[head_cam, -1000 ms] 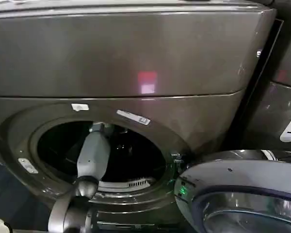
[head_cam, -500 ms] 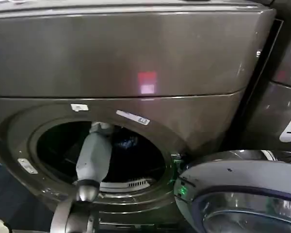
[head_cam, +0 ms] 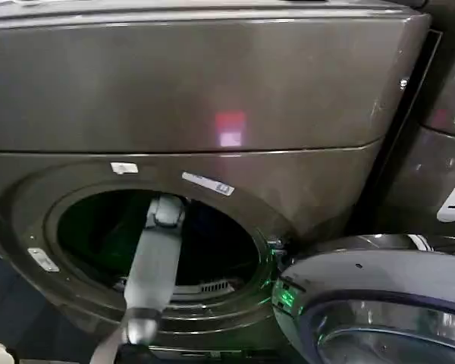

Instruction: Grasp the clothes from the dryer.

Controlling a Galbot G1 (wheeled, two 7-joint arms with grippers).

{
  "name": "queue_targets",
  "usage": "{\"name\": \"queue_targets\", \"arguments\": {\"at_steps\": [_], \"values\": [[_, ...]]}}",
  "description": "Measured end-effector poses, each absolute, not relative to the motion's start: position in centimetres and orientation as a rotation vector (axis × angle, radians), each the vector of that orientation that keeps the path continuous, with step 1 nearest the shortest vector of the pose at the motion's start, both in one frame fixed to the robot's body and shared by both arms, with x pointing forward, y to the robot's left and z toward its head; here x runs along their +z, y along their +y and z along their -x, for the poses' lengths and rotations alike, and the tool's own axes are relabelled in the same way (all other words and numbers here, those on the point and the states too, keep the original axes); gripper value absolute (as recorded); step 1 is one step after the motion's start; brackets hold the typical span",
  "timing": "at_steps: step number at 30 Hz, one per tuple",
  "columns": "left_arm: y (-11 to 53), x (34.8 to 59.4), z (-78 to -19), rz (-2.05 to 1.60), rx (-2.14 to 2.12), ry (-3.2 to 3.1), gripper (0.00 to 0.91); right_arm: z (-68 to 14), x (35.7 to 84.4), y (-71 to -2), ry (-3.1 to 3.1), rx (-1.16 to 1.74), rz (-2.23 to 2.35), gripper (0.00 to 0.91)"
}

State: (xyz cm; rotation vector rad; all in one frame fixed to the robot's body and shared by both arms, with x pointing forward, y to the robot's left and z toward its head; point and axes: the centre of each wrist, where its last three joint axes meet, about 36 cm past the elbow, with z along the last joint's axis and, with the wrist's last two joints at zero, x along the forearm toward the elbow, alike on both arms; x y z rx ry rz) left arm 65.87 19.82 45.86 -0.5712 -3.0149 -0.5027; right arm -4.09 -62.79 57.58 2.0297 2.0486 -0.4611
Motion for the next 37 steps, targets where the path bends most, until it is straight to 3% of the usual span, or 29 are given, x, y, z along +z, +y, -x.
{"name": "queue_targets", "arguments": {"at_steps": [14, 37], "values": [[18.4, 46.0, -63.3, 0.158, -0.075, -3.144, 0.000, 4.2, 57.4, -62.6, 2.044, -0.466, -2.032, 0.907], [18.2, 46.7, -62.9, 0.065, -0.010, -3.100, 0.000, 4.2, 58.0, -62.2, 2.041, -0.418, -2.004, 0.907]]}}
